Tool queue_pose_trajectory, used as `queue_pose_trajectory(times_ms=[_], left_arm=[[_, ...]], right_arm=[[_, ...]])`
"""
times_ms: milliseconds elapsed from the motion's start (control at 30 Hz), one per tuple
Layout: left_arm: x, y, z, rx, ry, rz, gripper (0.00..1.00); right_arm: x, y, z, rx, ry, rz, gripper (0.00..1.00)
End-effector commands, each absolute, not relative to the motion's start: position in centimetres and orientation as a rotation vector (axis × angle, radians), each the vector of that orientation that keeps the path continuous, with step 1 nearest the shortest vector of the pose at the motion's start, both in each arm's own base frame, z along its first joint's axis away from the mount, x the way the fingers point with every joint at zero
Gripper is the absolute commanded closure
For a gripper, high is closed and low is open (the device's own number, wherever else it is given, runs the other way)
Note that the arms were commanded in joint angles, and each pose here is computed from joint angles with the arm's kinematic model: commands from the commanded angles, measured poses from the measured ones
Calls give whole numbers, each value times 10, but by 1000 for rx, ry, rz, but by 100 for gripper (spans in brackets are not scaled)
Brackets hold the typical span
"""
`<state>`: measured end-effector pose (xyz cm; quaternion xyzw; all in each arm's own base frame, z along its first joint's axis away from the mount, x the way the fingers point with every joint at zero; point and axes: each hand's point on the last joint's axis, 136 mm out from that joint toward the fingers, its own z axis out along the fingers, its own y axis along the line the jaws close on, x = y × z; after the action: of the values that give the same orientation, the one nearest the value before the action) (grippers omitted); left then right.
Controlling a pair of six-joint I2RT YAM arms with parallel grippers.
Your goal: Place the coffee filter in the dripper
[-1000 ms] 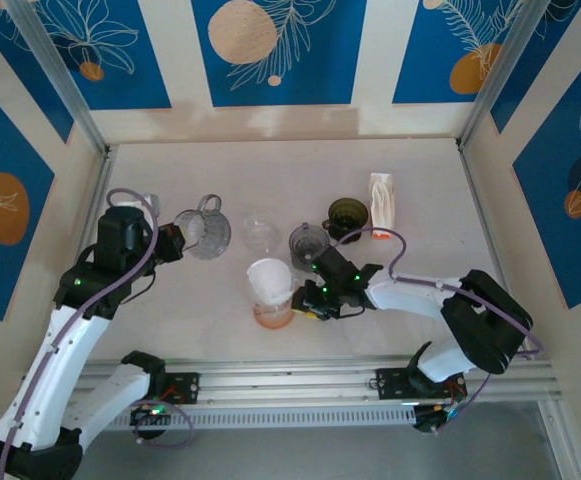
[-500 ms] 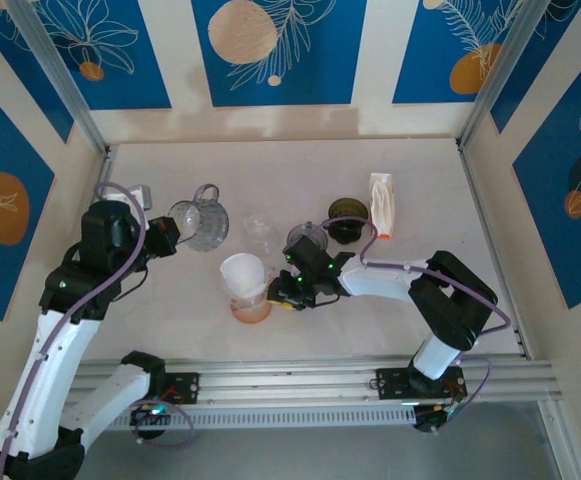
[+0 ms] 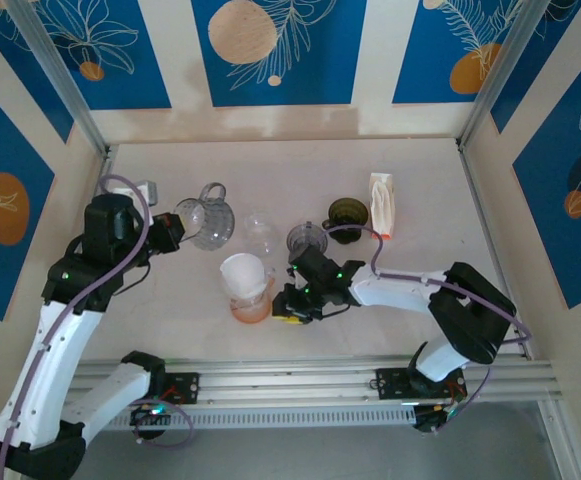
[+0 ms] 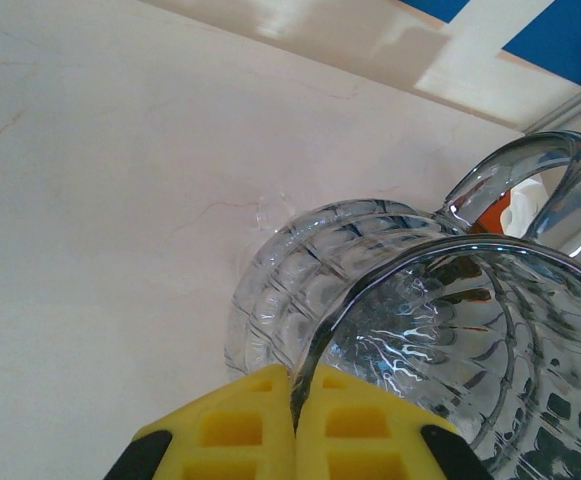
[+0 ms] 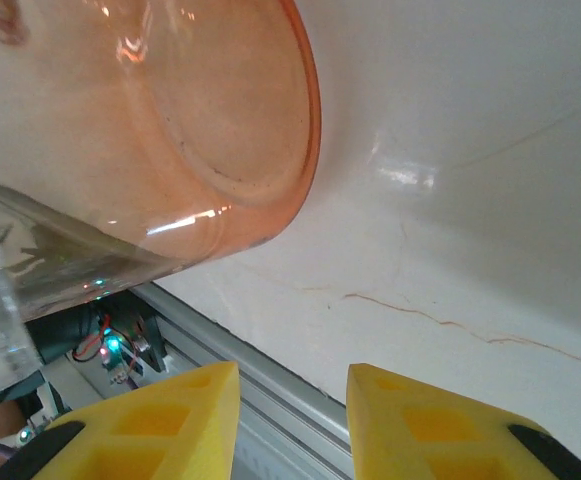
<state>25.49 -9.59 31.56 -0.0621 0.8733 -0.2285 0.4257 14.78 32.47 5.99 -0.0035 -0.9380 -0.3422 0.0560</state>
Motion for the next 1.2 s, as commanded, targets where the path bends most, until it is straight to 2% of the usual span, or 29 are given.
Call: queue_pose_trajectory(times_ms=[0, 600, 933, 1167], left_arm=[[261, -101, 345, -138, 2093, -635, 100], [267, -105, 373, -113, 2045, -657, 100], [265, -103, 372, -118, 2045, -648, 100], [267, -107, 371, -108, 2052, -667, 100]], right_arm=[[141, 338, 57, 2, -2772, -1066, 65], [185, 393, 50, -50, -2747, -1197, 67], [213, 435, 47, -10, -2744, -1233, 68], [219, 436, 56, 8, -2761, -1250, 67]])
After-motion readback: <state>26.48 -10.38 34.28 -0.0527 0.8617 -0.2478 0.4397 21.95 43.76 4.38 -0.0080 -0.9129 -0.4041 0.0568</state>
